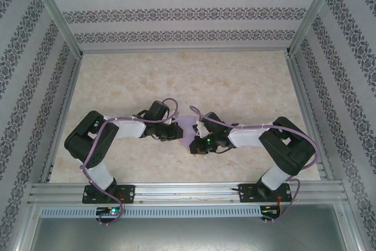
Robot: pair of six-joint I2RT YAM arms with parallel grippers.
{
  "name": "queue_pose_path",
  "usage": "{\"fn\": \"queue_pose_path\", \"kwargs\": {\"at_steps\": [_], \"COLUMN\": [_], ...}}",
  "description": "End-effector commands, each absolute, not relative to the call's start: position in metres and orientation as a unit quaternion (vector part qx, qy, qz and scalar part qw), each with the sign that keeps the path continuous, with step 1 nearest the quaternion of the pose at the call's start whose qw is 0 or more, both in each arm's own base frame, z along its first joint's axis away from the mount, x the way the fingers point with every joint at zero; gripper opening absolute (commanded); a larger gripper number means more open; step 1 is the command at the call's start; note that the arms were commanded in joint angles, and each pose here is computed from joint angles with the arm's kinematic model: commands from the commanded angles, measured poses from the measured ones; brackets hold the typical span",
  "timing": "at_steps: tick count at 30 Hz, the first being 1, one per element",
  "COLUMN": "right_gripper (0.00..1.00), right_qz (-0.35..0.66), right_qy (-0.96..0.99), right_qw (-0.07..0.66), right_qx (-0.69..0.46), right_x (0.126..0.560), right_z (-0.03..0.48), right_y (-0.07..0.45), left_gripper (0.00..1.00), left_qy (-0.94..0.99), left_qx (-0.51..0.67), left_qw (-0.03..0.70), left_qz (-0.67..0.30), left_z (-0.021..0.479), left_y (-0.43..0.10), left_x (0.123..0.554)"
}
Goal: Fold a paper plane with a square sheet of paper (fold left side to right side)
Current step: Third fold the triangle at the center of the table.
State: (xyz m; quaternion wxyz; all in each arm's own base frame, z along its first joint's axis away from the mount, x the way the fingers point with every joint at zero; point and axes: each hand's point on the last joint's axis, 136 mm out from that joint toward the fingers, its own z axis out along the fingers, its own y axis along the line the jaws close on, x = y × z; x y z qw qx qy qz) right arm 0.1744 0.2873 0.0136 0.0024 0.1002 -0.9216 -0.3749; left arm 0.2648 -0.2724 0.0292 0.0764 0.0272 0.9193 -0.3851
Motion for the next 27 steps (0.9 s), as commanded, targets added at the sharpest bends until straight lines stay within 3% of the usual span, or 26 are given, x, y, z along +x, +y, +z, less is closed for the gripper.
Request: {"fn": "queue_pose_path", "kwargs": {"at_steps": [1,12,27], "right_gripper": [0.00,0.00,0.00], "right_qz": [-0.308,-0.285,-0.275], "right_qy": [-0.948,-0.957,-0.960], "right_qw": [0.039,0.022,0.026], "right_qx": [0.076,0.057,0.044], "right_x": [0.157,0.164,0.164], "right_z": [-0.021,-0.033,-0.041], "right_y": [0.260,0.246,0.241], "left_gripper": [0.13,0.11,0.10], "left_qy": [0.916,0.887,0.888], "left_qx": [0.055,0.113,0.106], "left_qw": [0.117,0.127,0.116], "left_qz": [-0.381,-0.430,-0.432], "left_z": [0.055,0.062,0.032], "left_y": [-0.272,-0.292,-0.303], "left_x": [0.268,0.231,0.232]}}
